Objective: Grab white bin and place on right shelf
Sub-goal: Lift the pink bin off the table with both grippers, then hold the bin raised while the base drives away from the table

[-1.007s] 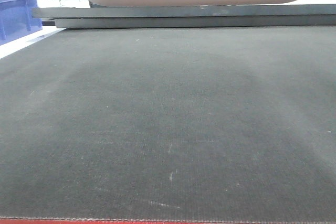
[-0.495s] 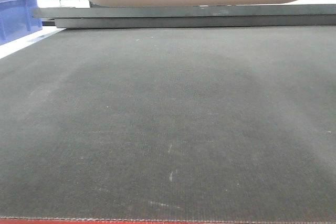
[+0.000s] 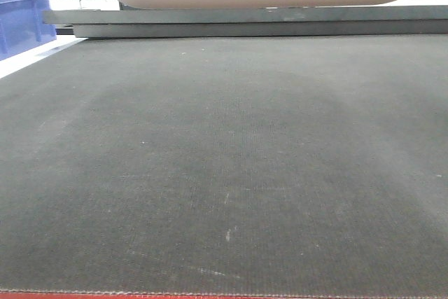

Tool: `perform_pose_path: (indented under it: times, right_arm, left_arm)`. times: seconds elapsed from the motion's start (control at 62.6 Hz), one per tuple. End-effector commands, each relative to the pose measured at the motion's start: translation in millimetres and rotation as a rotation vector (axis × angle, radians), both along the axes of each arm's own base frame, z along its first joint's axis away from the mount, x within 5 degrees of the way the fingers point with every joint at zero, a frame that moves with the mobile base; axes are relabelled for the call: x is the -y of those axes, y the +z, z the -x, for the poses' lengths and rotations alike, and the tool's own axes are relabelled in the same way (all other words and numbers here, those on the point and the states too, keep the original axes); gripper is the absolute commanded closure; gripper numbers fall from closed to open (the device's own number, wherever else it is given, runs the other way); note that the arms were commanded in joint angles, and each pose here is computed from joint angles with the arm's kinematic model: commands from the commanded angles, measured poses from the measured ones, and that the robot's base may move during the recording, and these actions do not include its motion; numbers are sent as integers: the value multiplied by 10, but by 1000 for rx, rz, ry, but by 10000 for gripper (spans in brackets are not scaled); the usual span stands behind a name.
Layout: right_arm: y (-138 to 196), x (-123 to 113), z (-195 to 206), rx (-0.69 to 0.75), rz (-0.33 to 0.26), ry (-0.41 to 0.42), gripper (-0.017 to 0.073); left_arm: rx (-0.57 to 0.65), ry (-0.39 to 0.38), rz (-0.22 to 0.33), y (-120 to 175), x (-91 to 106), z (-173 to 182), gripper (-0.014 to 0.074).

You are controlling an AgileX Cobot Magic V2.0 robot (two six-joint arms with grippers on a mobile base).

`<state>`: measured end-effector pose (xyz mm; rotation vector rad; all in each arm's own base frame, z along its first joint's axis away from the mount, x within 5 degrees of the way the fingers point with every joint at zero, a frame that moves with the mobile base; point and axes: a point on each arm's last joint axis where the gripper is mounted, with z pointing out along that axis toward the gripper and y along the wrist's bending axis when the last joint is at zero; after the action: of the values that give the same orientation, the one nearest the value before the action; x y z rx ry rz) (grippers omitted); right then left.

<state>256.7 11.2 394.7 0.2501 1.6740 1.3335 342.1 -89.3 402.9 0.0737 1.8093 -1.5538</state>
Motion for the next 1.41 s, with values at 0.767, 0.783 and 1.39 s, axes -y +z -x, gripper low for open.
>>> perform_pose_path:
  times: [0.767,0.783,1.39]
  right_arm:
    - [428,-208,281,183,-168,236,501]
    - [427,-205,277,182,-168,230,501]
    - [395,-98,143,135,-163,43,501]
  left_arm:
    - [126,-329,-6,232,273,413,720]
    - [126,-329,-6,232,273,413,720]
    - [126,-329,-6,232,273,413,720]
